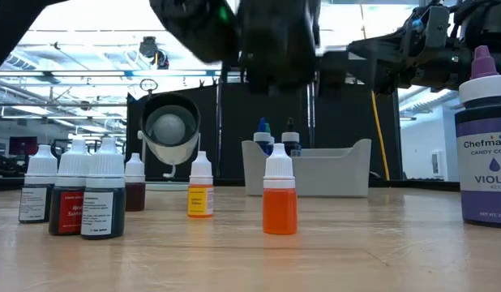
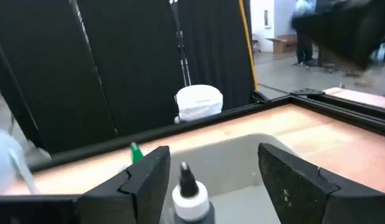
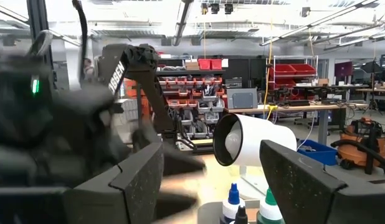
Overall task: Pick & Place food coloring
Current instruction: Put the black food coloring bottle into the gray bin
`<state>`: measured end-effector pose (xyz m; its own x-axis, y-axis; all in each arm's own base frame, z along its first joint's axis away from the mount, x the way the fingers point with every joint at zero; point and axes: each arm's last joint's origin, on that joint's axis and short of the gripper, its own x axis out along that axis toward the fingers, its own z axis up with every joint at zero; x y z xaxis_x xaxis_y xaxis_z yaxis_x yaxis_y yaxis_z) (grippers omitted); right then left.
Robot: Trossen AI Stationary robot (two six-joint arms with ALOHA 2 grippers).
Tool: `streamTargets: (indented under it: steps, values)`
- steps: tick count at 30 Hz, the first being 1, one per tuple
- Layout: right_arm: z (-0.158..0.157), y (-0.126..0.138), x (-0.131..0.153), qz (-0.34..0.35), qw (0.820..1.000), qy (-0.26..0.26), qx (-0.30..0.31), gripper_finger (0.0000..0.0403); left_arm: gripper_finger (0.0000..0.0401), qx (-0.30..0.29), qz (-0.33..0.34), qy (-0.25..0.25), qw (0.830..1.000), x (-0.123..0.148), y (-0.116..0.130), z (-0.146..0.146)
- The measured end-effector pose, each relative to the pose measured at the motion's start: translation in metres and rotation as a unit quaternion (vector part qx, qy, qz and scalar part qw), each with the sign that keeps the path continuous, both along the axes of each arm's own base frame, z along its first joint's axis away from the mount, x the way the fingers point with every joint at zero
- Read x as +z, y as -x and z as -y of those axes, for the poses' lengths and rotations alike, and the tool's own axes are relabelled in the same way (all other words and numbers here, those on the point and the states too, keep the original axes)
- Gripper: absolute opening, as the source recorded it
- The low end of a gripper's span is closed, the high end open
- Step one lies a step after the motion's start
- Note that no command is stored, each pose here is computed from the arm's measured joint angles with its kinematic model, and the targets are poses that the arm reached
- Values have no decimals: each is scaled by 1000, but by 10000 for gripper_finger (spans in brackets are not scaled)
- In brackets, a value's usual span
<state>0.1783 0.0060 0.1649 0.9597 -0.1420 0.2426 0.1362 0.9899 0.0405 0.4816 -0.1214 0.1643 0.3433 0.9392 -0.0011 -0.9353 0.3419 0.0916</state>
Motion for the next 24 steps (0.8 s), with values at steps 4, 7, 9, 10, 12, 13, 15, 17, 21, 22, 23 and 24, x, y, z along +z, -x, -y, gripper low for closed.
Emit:
streamTargets:
  steps: [4, 7, 9, 10, 12, 13, 15, 17, 21, 22, 23, 24]
  values:
    - [0, 0, -2, -7, 1000, -2, 1, 254, 230, -5, -82, -34, 996, 55, 14, 14]
    - [0, -1, -3, -14, 1000, -9, 4, 254, 209, -33, -154, -69, 985, 97, 30, 25]
    - [-1, -1, -3, -13, 1000, -9, 13, 254, 187, -87, -201, -110, 969, 123, 44, 31]
    - [-1, -1, -3, -13, 1000, -10, 18, 254, 174, -102, -211, -119, 965, 136, 52, 32]
    - [-2, -1, -3, -13, 999, -15, 29, 254, 146, -119, -230, -131, 957, 159, 74, 29]
    - [-2, -1, -3, -13, 999, -16, 32, 254, 131, -127, -240, -136, 953, 168, 85, 25]
    - [-2, 0, -4, -14, 999, -17, 34, 254, 101, -165, -254, -148, 942, 181, 110, 14]
    - [-2, 0, -4, -16, 999, -15, 44, 254, 70, -236, -259, -154, 924, 187, 136, -3]
    - [-2, 3, -6, -19, 999, -14, 46, 254, 12, -466, -229, -101, 849, 189, 194, -43]
    - [-2, 4, -7, -20, 999, -12, 46, 254, 7, -528, -204, -80, 821, 186, 206, -54]
    - [-2, 4, -7, -21, 999, -9, 45, 254, 7, -578, -177, -64, 794, 183, 215, -65]
    - [-2, 4, -7, -22, 999, -5, 44, 254, 8, -610, -155, -51, 775, 177, 224, -74]
